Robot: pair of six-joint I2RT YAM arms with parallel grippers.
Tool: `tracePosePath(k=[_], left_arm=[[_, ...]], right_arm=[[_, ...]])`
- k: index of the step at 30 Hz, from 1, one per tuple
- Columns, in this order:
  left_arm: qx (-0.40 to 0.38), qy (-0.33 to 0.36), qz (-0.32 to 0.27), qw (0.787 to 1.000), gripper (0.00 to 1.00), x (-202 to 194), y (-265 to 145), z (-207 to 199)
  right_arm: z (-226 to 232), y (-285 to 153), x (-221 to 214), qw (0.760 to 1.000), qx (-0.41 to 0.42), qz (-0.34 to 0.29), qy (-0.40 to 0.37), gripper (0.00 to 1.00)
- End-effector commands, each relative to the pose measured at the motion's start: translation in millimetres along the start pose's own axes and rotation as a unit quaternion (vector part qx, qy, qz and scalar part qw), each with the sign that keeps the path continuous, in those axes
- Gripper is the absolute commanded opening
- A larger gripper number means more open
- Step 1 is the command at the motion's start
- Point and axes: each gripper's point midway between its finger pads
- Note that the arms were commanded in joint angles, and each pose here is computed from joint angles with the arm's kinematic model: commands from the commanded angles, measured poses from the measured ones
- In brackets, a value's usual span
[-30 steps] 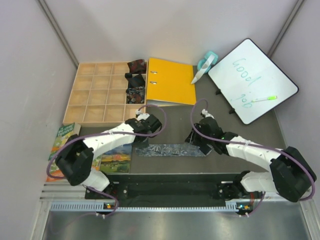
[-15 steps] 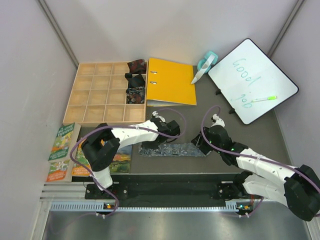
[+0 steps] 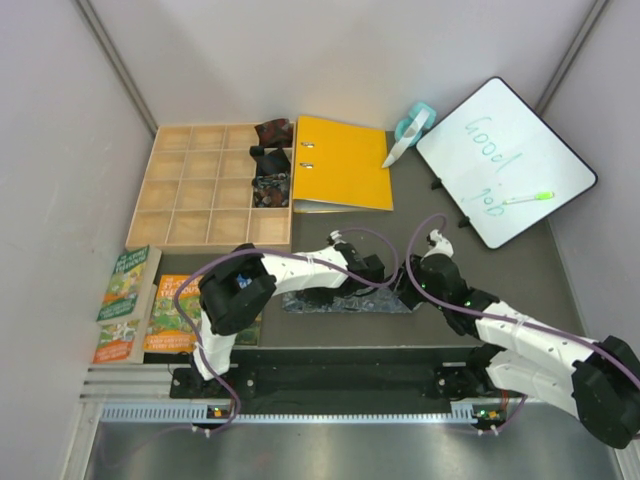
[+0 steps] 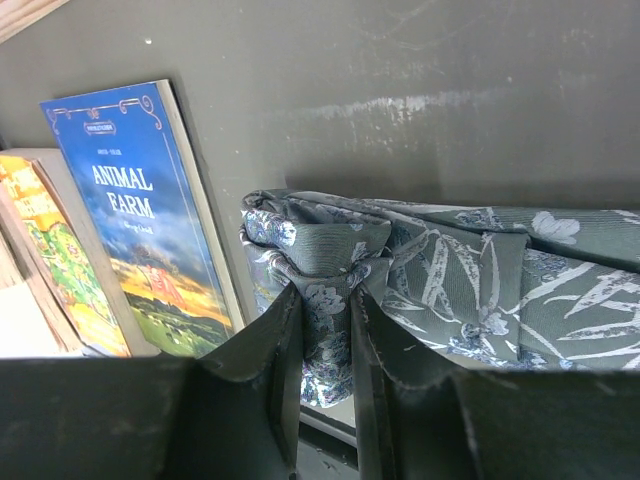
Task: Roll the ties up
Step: Roll the tie at the center of the board.
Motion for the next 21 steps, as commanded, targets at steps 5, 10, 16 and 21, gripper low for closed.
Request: tracePosePath(k=[5, 10, 16, 21], left_arm=[[-0.094, -0.044, 0.009, 0.995, 0.31, 8.0, -6.5, -47.9], [-0.129, -0.053, 0.009, 0.990, 0.42, 10.5, -14.9, -56.1], [-0.148, -0.068, -0.003, 0.987, 0.54, 16.9, -24.8, -53.4], [-0.168, -0.084, -0.022, 0.982, 0.60, 25.5, -38.3, -47.0]], right_arm=[[8.0, -0.2, 15.3, 0.999, 0.017, -0.033, 0.008, 0.39], [8.0, 1.1, 15.8, 0.999, 0.017, -0.033, 0.007, 0.40], [9.7, 2.8, 14.4, 0.999, 0.019, -0.029, 0.006, 0.40], [9.5, 4.2, 15.6, 0.999, 0.017, -0.031, 0.004, 0.40]])
Point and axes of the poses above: each gripper's point midway between its finger pads, its own y axis out along the fingers, its own z axis along the line the jaws close on, x = y × z, and after that the axes turned 2 degrees about -y, right-handed
